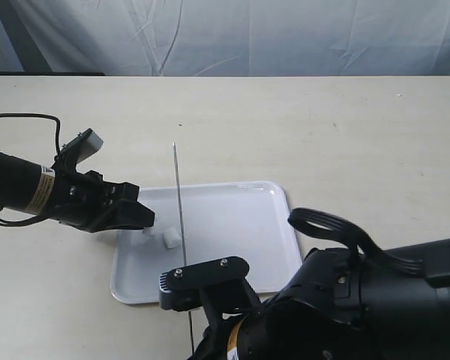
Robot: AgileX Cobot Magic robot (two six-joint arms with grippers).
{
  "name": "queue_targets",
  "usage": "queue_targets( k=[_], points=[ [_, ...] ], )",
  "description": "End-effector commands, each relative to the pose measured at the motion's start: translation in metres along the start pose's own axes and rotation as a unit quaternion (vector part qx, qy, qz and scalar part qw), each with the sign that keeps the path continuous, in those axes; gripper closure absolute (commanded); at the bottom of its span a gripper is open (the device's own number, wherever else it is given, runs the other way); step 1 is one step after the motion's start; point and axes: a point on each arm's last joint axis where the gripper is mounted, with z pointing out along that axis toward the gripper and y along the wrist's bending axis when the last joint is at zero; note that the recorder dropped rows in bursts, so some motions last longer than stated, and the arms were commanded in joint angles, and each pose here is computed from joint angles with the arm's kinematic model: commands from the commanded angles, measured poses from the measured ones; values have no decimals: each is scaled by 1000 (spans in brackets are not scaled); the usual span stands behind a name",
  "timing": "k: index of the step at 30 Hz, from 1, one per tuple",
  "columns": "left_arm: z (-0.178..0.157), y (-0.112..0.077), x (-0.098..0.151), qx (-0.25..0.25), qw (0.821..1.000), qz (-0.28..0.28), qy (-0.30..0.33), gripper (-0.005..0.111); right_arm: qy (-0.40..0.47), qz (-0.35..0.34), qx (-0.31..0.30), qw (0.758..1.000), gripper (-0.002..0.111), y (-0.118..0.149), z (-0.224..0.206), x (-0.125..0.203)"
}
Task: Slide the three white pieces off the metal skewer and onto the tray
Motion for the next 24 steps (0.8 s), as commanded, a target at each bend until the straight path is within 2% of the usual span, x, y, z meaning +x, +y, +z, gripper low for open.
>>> queue_targets(
  k=[1, 7, 10, 12, 14, 16, 17, 20, 24],
  points=[
    [1, 1, -1, -5, 1000, 1, -3, 74, -6, -10, -3, 1000, 109, 0, -1, 0],
    [1, 1, 0, -9, 1000, 11, 5, 60, -8, -10, -4, 1000, 109, 1, -1, 0],
    [1, -2, 0, 8, 1000, 3, 3, 59, -10, -10, -5, 1000, 109, 1, -1, -1],
    [0, -7, -2, 35, 999, -1, 2, 59, -10, -10, -6, 1000, 109, 1, -2, -1],
    [-9, -26, -9, 105, 994, 22, 8, 59, -17, -18, -7, 1000, 109, 1, -5, -2],
    [-21, -36, -12, 147, 989, 29, 5, 59, -24, -22, -12, 999, 109, 2, -9, -3],
    [-34, -41, -13, 187, 982, 34, 4, 59, -31, -18, -17, 999, 109, 1, -14, -5],
    [-51, -38, -16, 198, 980, 26, -9, 59, -50, -1, -24, 998, 109, -5, -30, -14],
    [-47, -48, -2, 201, 979, 14, 20, 59, -81, 20, -25, 996, 109, -19, -51, -29]
  ],
)
